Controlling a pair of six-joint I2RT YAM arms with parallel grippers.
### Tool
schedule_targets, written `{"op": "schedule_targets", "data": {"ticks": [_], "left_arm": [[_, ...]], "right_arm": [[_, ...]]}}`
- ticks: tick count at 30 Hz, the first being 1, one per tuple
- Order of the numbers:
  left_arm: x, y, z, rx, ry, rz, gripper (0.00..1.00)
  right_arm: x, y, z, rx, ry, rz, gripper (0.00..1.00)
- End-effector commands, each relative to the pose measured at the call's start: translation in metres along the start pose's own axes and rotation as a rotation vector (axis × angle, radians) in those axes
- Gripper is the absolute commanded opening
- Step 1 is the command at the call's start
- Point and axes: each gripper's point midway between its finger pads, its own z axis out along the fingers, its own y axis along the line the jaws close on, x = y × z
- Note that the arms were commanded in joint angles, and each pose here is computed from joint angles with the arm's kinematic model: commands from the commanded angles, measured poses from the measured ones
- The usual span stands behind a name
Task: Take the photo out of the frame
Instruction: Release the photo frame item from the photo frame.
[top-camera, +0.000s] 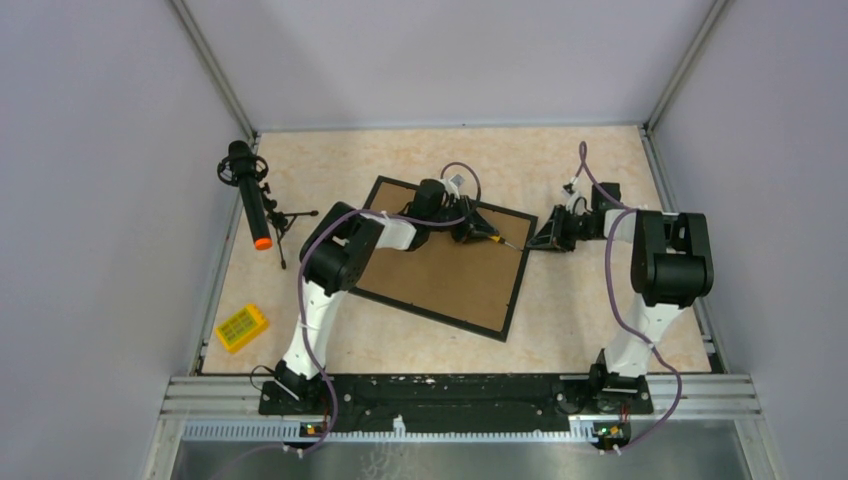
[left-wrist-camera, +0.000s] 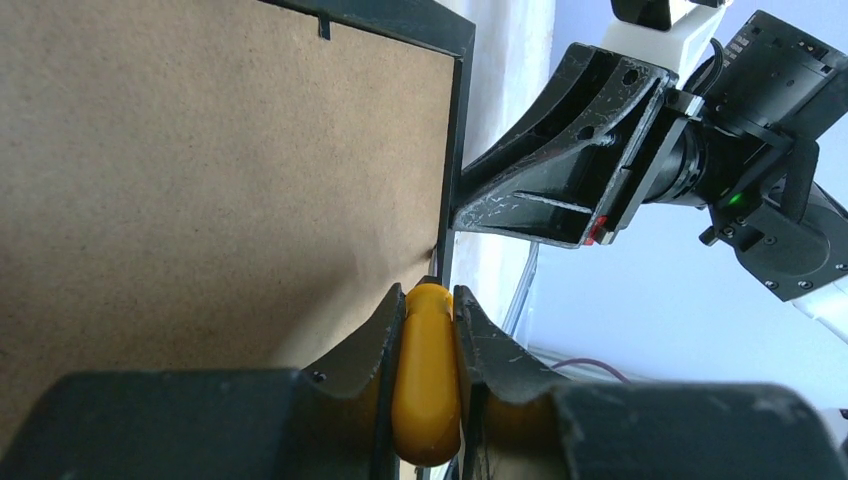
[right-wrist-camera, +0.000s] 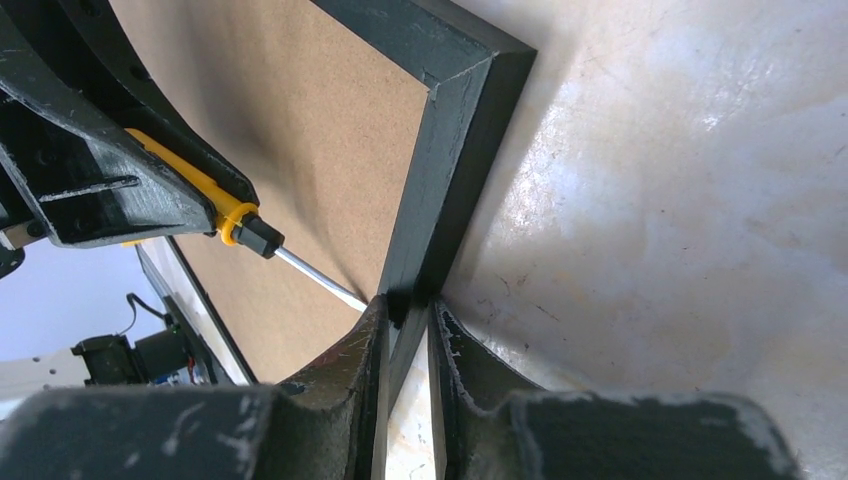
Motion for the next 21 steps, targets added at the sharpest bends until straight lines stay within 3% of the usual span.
{"op": "schedule_targets", "data": {"ticks": [1,5,13,21], "left_arm": [[0.047,0.024,0.023,-0.086,0.099,-0.044,0.00],[0.056,0.013,0.027,-0.066,0.116,-0.016,0.00],[0.063,-0.047,0.030,-0.051,0.106,0.213,0.00],[0.099,-0.079,0.042,-0.074,0.150,0.395,0.00]], "right_arm": [[0.015,-0.032,0.023,0.169,0.042,-0.050,0.14],[0.017,-0.029,0.026,0.194,0.053,-0.071,0.10],[0.013,-0.028,0.029,0.210,0.054,-0.073,0.06],[0.009,-0.029,0.031,0.214,0.058,-0.069,0.04]]}}
